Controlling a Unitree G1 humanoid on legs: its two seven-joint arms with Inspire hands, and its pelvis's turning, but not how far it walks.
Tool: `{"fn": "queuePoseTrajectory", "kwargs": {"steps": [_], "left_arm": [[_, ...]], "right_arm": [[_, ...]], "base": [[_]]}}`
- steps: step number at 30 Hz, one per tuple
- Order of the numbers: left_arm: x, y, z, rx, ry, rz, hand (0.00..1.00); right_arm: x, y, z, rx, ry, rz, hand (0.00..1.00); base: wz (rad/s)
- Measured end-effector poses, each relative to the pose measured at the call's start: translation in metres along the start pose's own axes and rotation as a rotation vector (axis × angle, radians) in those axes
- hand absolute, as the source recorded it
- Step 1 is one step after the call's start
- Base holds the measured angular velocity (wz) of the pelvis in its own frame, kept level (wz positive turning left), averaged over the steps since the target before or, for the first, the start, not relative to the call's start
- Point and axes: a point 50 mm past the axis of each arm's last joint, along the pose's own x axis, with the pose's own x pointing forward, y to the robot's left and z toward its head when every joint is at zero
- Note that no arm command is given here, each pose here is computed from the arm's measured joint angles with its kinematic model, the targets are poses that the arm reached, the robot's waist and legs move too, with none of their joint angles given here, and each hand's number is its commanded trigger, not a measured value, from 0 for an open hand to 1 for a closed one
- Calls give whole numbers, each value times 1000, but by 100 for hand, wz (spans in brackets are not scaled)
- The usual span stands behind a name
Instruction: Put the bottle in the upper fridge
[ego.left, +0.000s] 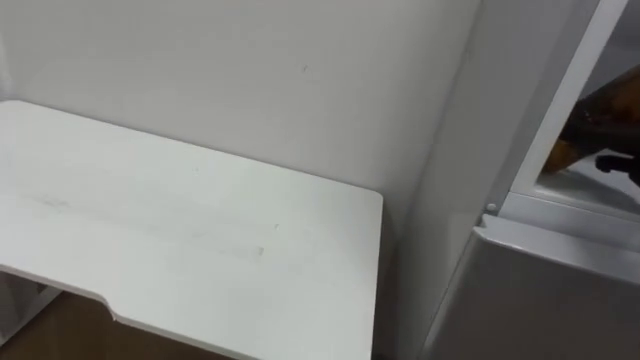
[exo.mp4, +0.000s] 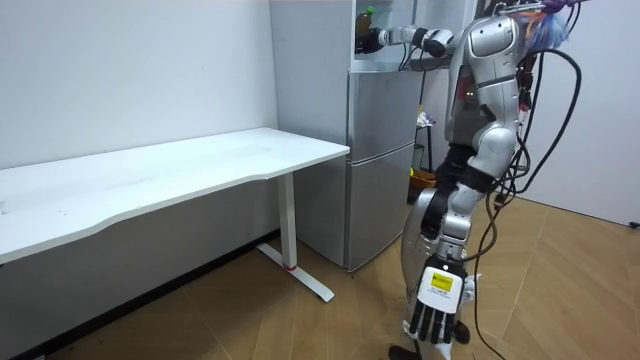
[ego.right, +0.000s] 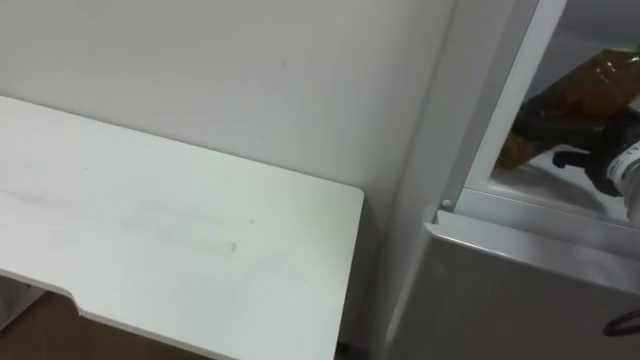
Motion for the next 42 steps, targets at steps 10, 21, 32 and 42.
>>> {"fn": "queuePoseTrajectory", "kwargs": {"steps": [10, 21, 32, 42], "left_arm": [[0, 0, -2, 2, 15, -6, 0], [0, 0, -3, 4, 17, -8, 0], [0, -1, -2, 8, 14, -10, 0], [-1, 0, -10, 18, 39, -26, 0]], "right_arm": [[2, -8, -13, -1, 56, -21, 0], [2, -8, -15, -9, 62, -29, 0], [2, -8, -15, -11, 61, -27, 0], [2, -13, -23, 100, 85, 26, 0]], "base": [[5], [3], [1], [6]]}}
